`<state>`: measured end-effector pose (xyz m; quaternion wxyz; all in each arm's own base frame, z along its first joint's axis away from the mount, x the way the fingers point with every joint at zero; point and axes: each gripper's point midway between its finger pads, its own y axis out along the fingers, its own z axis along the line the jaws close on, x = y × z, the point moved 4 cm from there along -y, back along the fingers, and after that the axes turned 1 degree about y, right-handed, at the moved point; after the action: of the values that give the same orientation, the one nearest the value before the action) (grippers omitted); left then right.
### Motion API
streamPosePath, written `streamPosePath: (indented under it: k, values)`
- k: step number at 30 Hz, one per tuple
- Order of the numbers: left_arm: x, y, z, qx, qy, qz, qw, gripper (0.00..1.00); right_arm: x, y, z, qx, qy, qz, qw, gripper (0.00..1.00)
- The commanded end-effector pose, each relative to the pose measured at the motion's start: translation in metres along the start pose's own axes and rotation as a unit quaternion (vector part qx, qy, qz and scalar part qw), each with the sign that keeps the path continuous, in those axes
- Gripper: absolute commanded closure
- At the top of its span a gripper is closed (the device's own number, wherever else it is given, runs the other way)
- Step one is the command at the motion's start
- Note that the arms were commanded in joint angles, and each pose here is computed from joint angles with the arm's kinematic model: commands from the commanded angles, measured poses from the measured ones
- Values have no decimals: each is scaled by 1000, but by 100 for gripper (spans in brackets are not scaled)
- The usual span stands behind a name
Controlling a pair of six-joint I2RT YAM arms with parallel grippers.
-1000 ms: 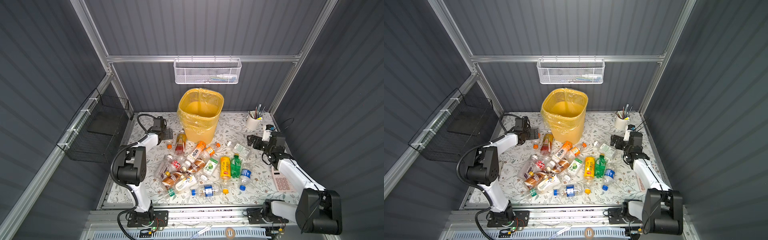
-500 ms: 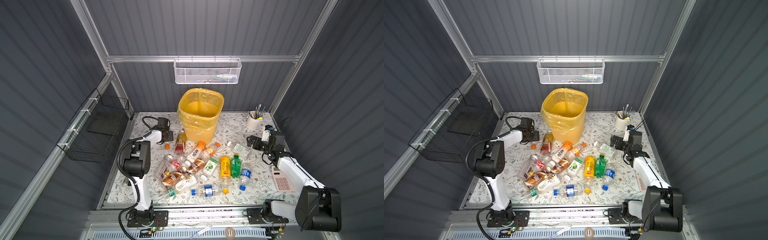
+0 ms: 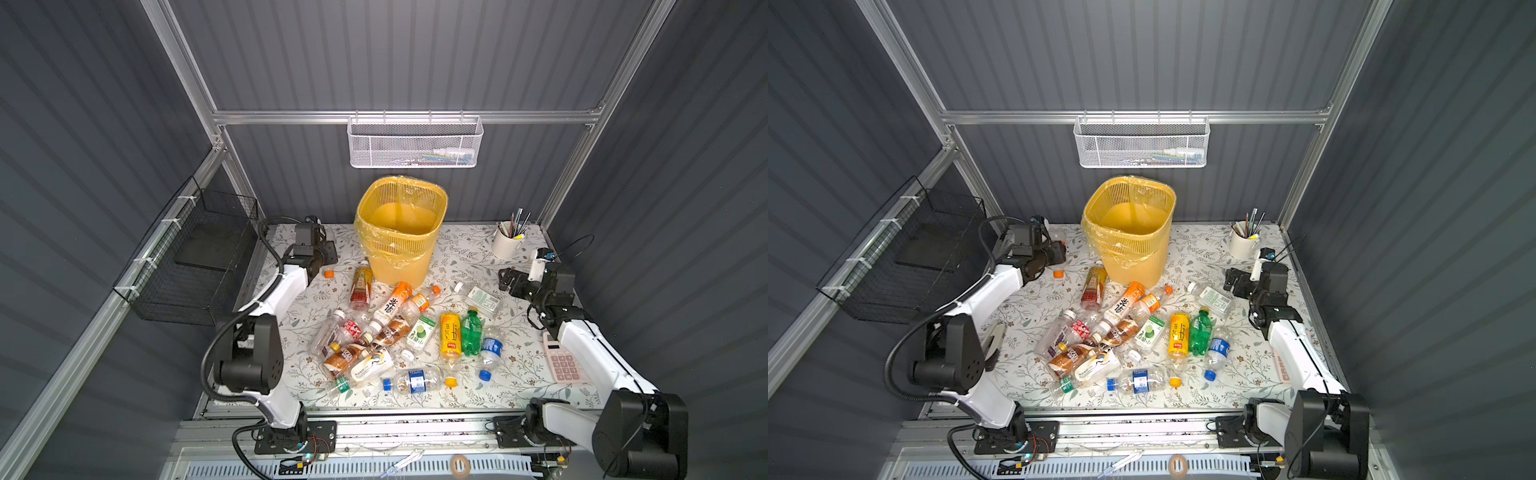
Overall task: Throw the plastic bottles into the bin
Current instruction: 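Lift the clear orange-label bottle with the left gripper toward the bin, then open the left gripper over the yellow bin to drop the bottle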
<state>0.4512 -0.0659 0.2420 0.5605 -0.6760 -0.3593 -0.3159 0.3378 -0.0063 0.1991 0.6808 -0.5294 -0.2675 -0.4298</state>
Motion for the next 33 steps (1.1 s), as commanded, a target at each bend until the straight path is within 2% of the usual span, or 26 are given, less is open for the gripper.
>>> streamPosePath:
  k: [1,3,7,11,13,16,17,19,22,24,28,33]
  values:
    - [61,-53,-20,-52,14,-130,990,58,4,-5,-2,-10,3,-27,1000,1]
    - [85,-84,-35,-69,37,-194,978,59,9,-12,-1,-10,2,-44,999,1]
    - [122,-141,-86,-91,107,-304,942,62,13,-18,-1,-12,-1,-59,998,1]
    - [150,-157,-128,-152,126,-326,925,60,15,-21,5,4,-5,-55,998,1]
    - [148,-141,-147,-174,138,-299,928,60,15,-21,7,10,-6,-47,999,1]
    - [133,-102,-175,-186,165,-206,947,55,13,-19,7,8,-7,-33,999,1]
    - [126,-91,-180,-179,175,-173,953,44,13,-19,8,8,-10,-28,1000,1]
    - [130,-86,-181,-158,172,-158,959,21,15,-21,7,2,-14,-23,1000,1]
    - [145,-115,-176,-162,152,-223,949,1,19,-27,5,-12,-19,-31,999,1]
    - [154,-138,-172,-169,138,-256,942,0,20,-30,5,-13,-19,-37,999,1]
    - [155,-161,-168,-179,129,-271,937,0,20,-28,7,-4,-9,-34,999,1]
    - [137,-166,-156,-167,126,-272,939,0,20,-27,8,-4,-7,-29,1000,1]
